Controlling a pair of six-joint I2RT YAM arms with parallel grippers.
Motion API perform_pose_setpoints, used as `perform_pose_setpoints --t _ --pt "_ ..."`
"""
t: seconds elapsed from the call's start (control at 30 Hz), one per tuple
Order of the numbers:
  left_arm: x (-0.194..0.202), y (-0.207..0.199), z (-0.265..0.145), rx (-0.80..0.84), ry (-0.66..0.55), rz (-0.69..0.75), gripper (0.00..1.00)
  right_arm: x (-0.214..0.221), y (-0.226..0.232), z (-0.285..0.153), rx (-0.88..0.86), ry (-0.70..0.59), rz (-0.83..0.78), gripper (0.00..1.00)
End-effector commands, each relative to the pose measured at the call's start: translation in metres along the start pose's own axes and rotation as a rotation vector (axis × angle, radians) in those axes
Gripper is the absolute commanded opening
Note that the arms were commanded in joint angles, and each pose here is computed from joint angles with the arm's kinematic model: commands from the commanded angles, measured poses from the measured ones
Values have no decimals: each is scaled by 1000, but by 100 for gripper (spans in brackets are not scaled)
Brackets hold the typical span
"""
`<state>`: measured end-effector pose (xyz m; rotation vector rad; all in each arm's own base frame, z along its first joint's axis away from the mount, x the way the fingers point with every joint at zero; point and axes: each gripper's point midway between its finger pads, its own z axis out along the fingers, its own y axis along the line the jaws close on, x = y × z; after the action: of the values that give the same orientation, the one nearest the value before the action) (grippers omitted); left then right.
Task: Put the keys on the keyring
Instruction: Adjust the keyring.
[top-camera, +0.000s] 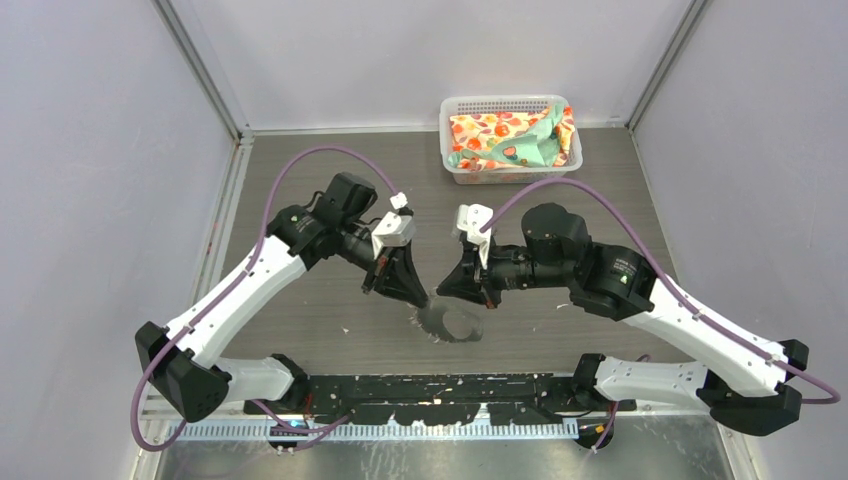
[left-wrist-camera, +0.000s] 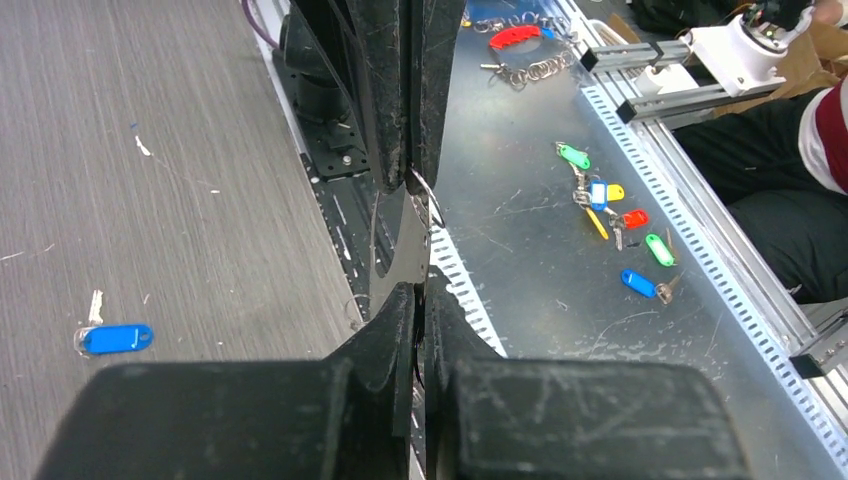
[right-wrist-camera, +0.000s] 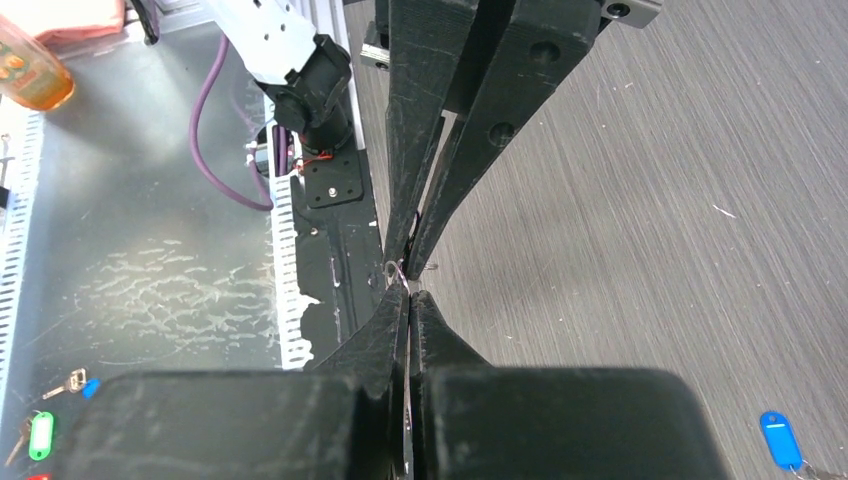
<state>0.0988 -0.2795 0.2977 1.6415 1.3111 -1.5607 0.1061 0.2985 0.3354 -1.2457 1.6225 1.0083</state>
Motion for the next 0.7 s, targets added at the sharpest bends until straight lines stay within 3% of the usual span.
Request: perform_pose_setpoints --t 0.0,0.03,0.1,0.13,0.3,0.43,0.67 --pt "-25 -7 -6 20 -55 27 0 -12 9 -12 -28 -3 -18 1" --pt "-25 -3 -7 3 -51 35 1 -11 10 -12 -27 2 -14 1" --pt "-26 12 -10 -67 -34 68 25 -11 9 -13 -17 13 -4 1" --pt "-27 21 -12 -108 -29 87 33 -11 8 -14 -7 17 2 1" --pt "-42 89 -47 -556 -8 222 57 -8 -14 -18 133 64 51 1" --pt "-56 98 -69 -724 -46 301 65 -7 -37 -19 279 104 91 1" --pt "-48 73 -64 -707 -137 113 66 -6 -83 -19 602 192 134 1"
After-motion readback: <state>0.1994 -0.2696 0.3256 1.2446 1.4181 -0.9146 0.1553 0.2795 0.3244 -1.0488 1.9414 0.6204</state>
